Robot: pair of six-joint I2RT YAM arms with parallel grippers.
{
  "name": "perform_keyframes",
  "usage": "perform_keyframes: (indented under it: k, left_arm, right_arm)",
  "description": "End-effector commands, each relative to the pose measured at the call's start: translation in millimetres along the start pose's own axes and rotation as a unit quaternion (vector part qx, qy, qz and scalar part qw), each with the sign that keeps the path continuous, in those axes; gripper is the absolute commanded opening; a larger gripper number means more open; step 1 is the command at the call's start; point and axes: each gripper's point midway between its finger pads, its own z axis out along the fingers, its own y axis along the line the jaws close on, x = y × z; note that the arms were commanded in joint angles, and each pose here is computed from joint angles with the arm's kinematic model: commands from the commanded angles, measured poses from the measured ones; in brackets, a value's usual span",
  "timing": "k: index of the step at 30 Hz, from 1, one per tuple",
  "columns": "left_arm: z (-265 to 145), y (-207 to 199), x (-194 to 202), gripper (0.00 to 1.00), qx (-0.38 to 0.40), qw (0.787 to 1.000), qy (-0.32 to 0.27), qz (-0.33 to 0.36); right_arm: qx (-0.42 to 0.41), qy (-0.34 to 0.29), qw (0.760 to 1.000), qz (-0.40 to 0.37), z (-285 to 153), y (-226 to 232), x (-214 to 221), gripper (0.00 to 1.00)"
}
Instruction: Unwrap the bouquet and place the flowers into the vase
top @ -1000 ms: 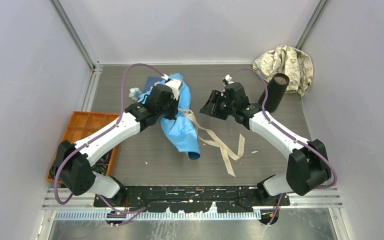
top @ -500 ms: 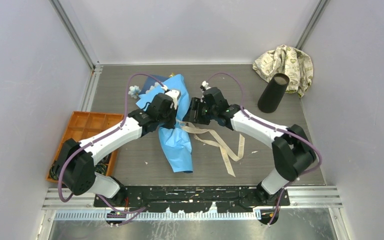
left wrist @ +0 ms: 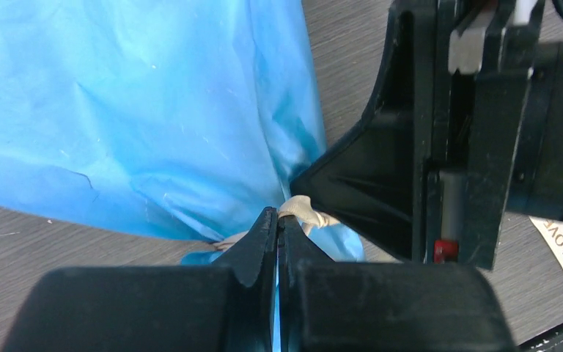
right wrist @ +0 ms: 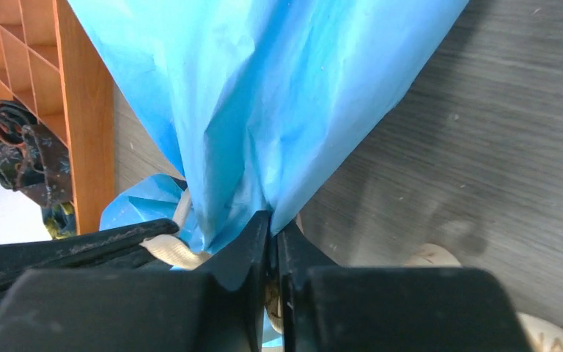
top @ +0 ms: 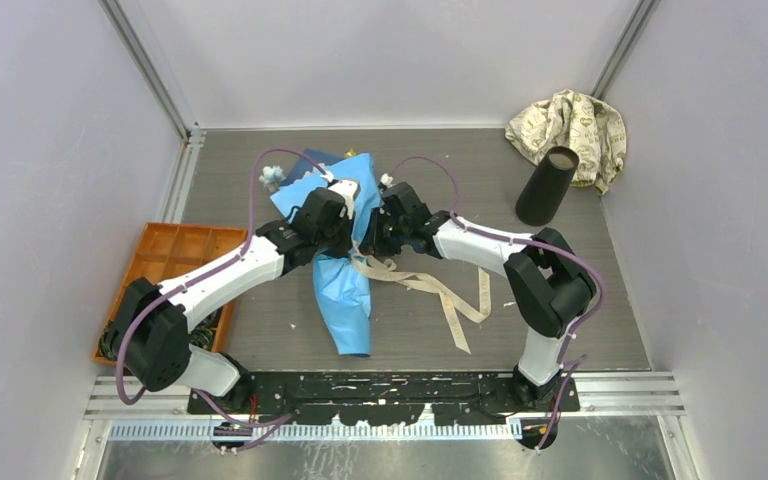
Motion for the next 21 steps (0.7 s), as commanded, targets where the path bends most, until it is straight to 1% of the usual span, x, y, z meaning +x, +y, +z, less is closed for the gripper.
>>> perform_keyframes:
  k: [1, 2, 3, 11, 21]
  left_arm:
    - [-7, -4, -36, 0.0, 0.002, 0.998, -0.057, -0.012]
    - [-6, -2, -36, 0.0, -0.004, 0.998, -0.056, -0.015]
    - [-5, 1, -36, 0.0, -0.01, 0.998, -0.055, -0.017]
    - [-21, 42, -32, 0.0, -0.065, 0.994, -0.061, -0.064]
    - [-54, 95, -31, 0.0, -0.147, 0.979, -0.068, -0.12]
  right_arm:
    - [-0.031, -0.027, 0.999, -0.011, -7, 24, -15, 0.06]
    - [-0.025, -0.028, 0.999, -0.012, -7, 22, -16, 0.02]
    - [-0.019, -0.03, 0.999, -0.015, -8, 21, -17, 0.01]
    - [0.068, -0.069, 0.995, -0.023, -25, -11, -35, 0.01]
    - [0.12, -0.086, 0.989, 0.007, -45, -57, -58, 0.01]
